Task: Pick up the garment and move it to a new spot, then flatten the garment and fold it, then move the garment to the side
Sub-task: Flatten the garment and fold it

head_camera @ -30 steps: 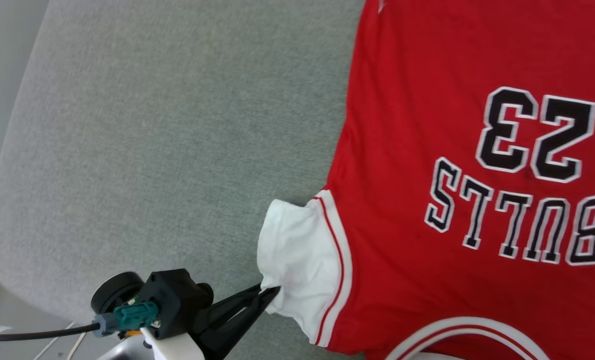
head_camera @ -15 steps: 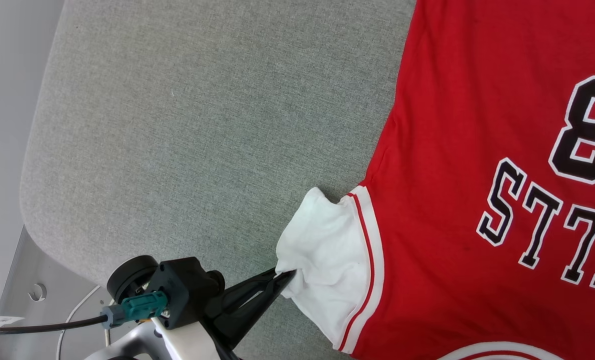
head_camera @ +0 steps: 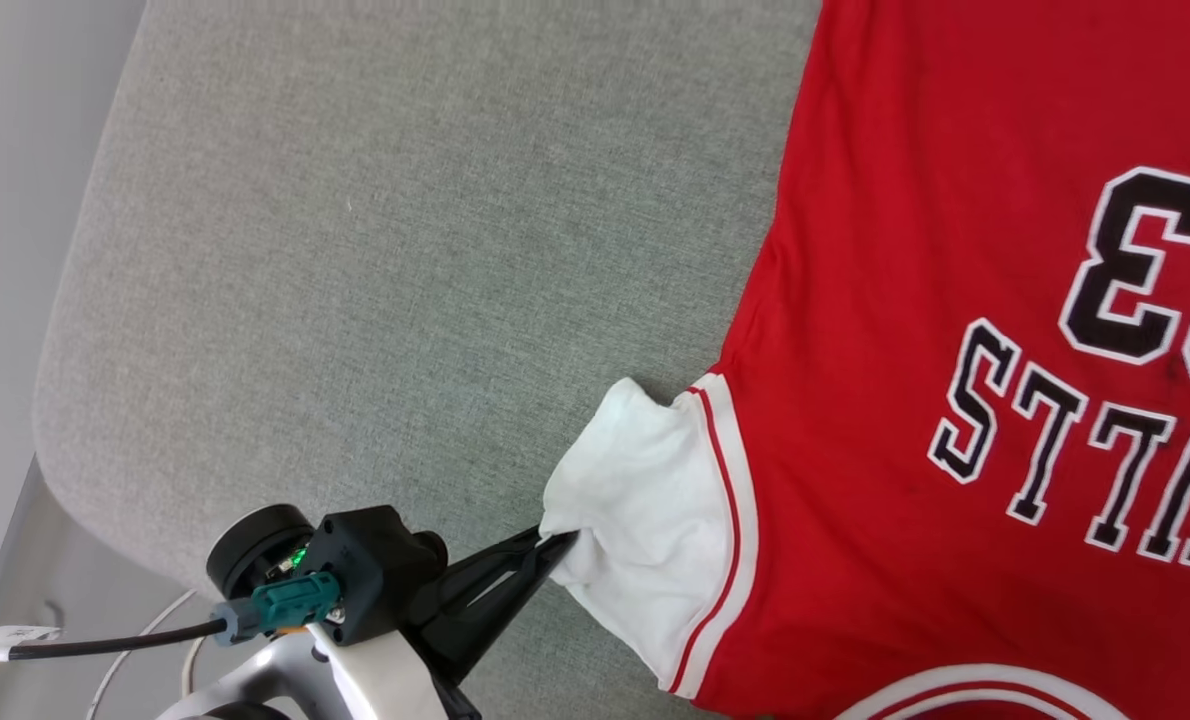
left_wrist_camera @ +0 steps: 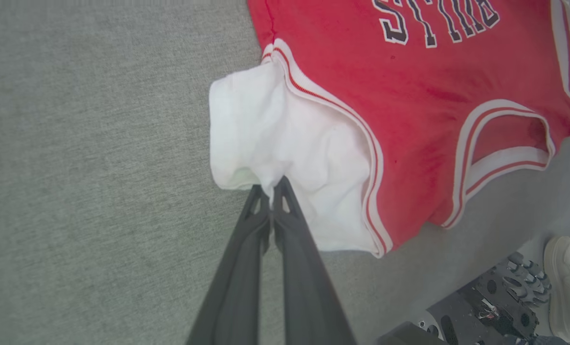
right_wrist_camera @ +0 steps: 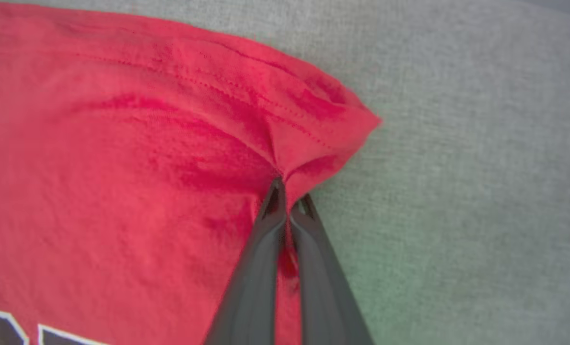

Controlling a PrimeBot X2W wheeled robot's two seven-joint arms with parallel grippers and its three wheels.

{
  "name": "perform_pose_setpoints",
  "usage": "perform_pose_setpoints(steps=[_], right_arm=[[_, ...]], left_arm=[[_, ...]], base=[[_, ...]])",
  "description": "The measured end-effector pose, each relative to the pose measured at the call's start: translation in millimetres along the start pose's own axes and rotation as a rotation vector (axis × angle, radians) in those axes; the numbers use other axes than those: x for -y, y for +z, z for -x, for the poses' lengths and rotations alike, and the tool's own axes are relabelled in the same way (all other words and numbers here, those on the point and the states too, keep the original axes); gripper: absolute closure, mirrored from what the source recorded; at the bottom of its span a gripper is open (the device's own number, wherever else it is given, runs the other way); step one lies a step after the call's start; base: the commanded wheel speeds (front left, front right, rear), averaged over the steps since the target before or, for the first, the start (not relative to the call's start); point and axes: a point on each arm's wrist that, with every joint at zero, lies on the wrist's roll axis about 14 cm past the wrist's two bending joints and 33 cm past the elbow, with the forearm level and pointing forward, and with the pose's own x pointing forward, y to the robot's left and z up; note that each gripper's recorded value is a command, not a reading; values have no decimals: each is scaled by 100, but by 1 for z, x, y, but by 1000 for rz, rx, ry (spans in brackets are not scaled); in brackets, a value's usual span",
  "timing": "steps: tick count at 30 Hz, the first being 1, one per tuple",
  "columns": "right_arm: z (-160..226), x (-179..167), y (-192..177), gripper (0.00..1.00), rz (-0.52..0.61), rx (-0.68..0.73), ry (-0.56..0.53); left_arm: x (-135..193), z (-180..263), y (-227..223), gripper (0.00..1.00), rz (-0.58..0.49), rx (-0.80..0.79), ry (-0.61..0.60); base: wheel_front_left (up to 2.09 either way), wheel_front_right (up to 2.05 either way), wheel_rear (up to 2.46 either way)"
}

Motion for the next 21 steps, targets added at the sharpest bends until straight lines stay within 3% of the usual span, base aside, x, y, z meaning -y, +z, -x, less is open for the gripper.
perform_pose_setpoints(steps=[11, 21], right_arm=[[52, 17, -61, 100, -14, -39, -2], [103, 28, -151, 100, -65, -31, 45]], left_arm=[[16, 19, 14, 100, -40, 60, -33], [24, 24, 7, 100, -22, 58, -58]], base=[[0, 0, 0], [0, 0, 0]])
